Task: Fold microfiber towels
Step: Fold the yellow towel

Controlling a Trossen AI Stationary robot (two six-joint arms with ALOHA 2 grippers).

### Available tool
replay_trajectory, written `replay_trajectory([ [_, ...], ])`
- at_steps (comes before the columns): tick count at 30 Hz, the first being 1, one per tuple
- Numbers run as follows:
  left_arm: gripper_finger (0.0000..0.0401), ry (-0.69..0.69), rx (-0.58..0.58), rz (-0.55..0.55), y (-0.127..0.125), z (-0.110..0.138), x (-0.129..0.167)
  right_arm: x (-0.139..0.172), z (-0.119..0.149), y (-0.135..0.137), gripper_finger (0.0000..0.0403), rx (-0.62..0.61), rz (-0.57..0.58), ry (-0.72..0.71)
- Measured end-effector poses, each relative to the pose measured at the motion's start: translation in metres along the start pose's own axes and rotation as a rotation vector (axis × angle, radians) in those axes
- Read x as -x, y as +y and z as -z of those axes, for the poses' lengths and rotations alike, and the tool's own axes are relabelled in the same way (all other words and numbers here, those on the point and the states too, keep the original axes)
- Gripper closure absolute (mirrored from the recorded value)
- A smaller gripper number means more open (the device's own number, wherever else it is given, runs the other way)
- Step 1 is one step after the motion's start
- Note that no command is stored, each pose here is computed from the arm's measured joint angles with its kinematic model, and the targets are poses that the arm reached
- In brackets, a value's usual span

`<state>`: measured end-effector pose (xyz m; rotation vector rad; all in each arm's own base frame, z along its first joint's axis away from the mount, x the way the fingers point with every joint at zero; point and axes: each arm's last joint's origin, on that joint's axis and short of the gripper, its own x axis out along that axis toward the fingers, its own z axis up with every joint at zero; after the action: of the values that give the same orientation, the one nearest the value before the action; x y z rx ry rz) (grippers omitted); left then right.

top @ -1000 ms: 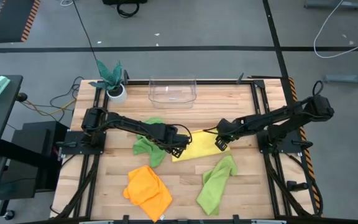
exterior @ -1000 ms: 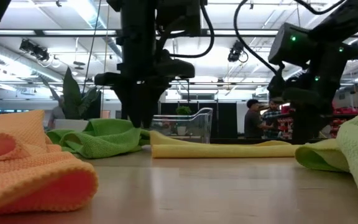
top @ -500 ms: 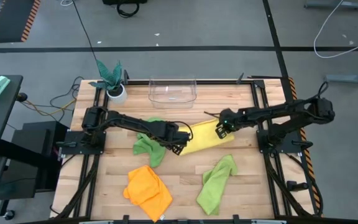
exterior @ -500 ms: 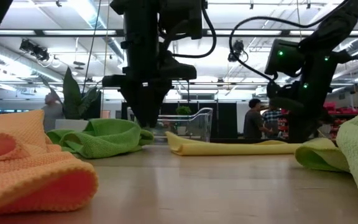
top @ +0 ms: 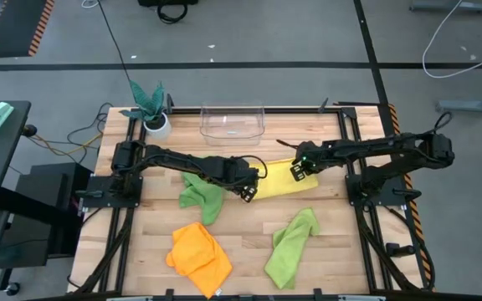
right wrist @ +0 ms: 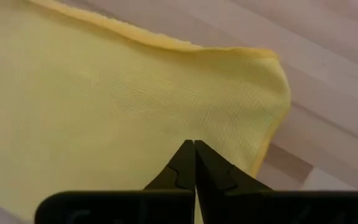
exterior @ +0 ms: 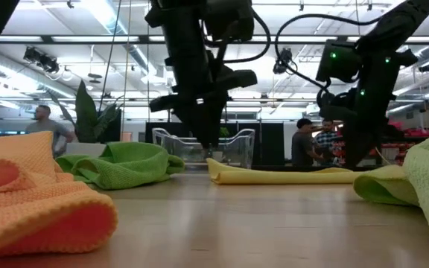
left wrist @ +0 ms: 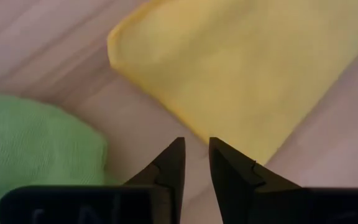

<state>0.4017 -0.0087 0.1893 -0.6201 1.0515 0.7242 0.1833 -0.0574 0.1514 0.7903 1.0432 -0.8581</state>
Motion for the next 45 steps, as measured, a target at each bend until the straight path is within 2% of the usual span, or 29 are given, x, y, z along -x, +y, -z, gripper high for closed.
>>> replay_trajectory([
  [7, 0.0323, -0.037, 0.098, -0.033, 0.009, -0.011, -0.003, 0.023, -0.002, -0.003, 0.0395, -0.014, -0.068, -0.063],
  [12, 0.0333, -0.05, 0.131, -0.036, 0.008, -0.011, -0.003, 0.045, -0.001, -0.004, 0.0391, -0.032, -0.177, -0.144],
  [16, 0.0344, -0.075, 0.177, 0.006, 0.005, -0.008, -0.007, 0.065, 0.003, -0.009, 0.0391, 0.011, -0.264, -0.217],
  [24, 0.037, -0.093, 0.3, 0.05, 0.002, 0.002, -0.015, 0.095, 0.009, -0.022, 0.0389, 0.007, -0.392, -0.348],
  [36, 0.0388, -0.156, 0.398, 0.124, -0.008, 0.0, -0.011, 0.103, 0.012, -0.027, 0.039, 0.103, -0.405, -0.402],
  [45, 0.0383, -0.246, 0.421, 0.291, -0.012, -0.024, -0.006, 0.103, 0.012, -0.027, 0.0387, 0.112, -0.404, -0.405],
])
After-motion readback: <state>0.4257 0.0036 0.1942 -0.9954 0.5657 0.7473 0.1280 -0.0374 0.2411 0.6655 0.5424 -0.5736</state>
